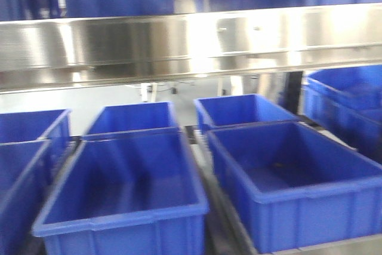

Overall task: Move two blue bins to right shelf middle
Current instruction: 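Turn the base away from the shelf carrying the teal bin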

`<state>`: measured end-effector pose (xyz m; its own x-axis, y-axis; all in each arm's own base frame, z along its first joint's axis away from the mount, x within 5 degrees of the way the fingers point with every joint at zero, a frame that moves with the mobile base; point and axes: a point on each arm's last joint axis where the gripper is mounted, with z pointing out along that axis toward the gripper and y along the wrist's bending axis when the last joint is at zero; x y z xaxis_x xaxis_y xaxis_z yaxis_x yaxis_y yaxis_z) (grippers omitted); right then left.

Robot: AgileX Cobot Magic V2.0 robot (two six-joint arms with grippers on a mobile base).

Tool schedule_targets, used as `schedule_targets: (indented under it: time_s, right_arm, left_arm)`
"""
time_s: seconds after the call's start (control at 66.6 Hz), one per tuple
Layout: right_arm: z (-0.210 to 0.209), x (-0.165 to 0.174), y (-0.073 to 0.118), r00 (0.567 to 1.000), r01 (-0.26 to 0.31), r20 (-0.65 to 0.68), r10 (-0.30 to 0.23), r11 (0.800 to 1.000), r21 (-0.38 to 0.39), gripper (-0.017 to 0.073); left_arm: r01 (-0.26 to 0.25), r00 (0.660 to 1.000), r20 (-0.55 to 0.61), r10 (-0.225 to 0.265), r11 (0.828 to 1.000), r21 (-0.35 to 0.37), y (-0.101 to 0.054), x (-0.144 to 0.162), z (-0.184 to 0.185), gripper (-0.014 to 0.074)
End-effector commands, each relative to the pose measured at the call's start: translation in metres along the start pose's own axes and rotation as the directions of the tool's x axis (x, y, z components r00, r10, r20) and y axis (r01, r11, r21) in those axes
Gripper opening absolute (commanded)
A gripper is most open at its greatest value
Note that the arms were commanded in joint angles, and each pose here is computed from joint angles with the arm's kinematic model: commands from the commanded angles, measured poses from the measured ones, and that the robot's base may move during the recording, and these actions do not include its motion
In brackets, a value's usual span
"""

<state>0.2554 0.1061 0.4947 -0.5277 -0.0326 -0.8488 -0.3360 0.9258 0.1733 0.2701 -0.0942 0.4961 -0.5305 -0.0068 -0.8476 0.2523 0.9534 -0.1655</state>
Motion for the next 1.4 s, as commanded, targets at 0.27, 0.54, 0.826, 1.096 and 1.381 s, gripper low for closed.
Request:
schedule_targets:
  time_s: [0.27,0.54,0.826,1.096,1.381]
  right_arm:
    - [-0.0099,-0.0107,0.0041,0.994,0.005,0.106,-0.001,0.999,-0.033,-0.0154]
    - [-0.0099,-0.0107,0.0041,0.994,0.005,0.106,-0.001,0.999,-0.033,-0.0154]
    - [-0.0099,-0.0107,0.0041,0.994,0.005,0.106,-0.001,0.999,-0.033,-0.0154]
    - [-0.0099,-0.0107,0.0041,0.994,0.005,0.106,-0.001,0.999,-0.033,-0.0154]
    - [-0.0099,-0.0107,0.0041,0.994,0.005,0.106,-0.001,0.999,-0.033,-0.0154]
  left_arm:
    - [0.001,0.990,0.140,-0.011,0.998,0.070,-0.0079,-0.0136,-0.0147,-0.0111]
    - [0.001,0.990,0.140,-0.011,0.998,0.070,-0.0079,-0.0136,-0.0147,-0.0111]
    - [0.001,0.990,0.140,-0.011,0.998,0.070,-0.0079,-0.0136,-0.0147,-0.0111]
    - [0.001,0.990,0.140,-0.011,0.998,0.070,-0.0079,-0.0136,-0.0147,-0.0111]
    - [0.001,0.990,0.140,-0.011,0.998,0.070,-0.0079,-0.0136,-0.0147,-0.0111]
